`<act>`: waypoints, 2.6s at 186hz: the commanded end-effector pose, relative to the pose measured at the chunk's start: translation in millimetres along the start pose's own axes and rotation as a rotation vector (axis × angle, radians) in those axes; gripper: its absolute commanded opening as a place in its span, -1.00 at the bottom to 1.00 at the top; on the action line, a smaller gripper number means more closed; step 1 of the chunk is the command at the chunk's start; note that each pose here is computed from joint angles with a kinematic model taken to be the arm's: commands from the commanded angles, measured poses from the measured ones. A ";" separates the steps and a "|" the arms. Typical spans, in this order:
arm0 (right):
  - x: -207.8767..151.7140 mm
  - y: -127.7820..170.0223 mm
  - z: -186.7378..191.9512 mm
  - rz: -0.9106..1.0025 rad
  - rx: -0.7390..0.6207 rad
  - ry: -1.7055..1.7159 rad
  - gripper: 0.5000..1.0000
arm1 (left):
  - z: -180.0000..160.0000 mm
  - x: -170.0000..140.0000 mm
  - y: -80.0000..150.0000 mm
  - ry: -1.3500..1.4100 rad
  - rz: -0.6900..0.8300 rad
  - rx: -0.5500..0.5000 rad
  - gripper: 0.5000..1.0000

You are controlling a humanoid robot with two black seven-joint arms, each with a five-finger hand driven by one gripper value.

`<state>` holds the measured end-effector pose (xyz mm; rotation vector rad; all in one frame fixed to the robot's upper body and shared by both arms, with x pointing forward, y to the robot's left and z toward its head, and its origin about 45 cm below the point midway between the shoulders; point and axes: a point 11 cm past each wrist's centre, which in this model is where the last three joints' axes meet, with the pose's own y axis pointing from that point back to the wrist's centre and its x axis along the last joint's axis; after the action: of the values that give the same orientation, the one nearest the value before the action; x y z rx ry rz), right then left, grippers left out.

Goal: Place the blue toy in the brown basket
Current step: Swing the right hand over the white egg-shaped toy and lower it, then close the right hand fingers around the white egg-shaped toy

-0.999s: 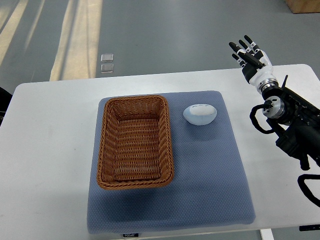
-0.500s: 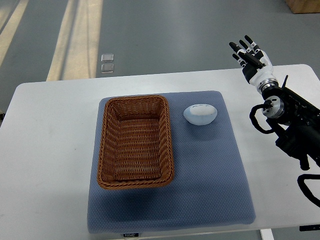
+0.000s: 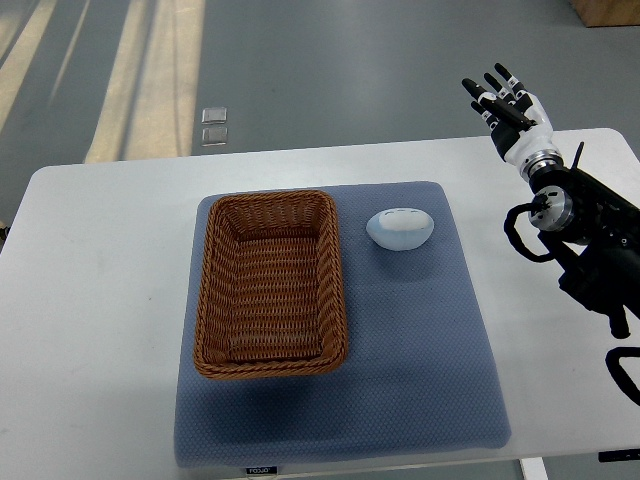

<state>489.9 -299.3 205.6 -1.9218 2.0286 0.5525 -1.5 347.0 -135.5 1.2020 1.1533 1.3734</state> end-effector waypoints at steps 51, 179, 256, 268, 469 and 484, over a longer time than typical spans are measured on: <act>-8.6 1.8 -26.0 -0.126 0.006 0.262 0.64 | -0.1 -0.4 0.0 0.000 -0.001 0.000 1.00; -105.3 24.4 -81.2 -0.841 -0.254 1.640 0.64 | -0.2 0.2 0.0 0.000 0.000 0.000 1.00; -148.8 44.6 -40.3 -1.038 -0.376 1.792 0.64 | -0.2 0.2 0.0 0.000 0.000 0.000 1.00; -153.5 44.3 -26.0 -1.051 -0.389 1.802 0.64 | 0.8 -0.4 0.0 0.000 -0.001 -0.001 1.00; -106.2 47.9 55.9 -0.859 -0.627 1.823 0.47 | 0.7 0.1 0.0 0.000 0.000 -0.001 1.00; -103.1 48.2 56.9 -0.863 -0.627 1.850 0.32 | -0.2 0.2 0.0 0.000 0.000 0.000 1.00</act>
<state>446.5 -177.2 209.5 -3.9851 0.8943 -1.4529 -1.4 346.8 -135.5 1.2014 1.1535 1.3731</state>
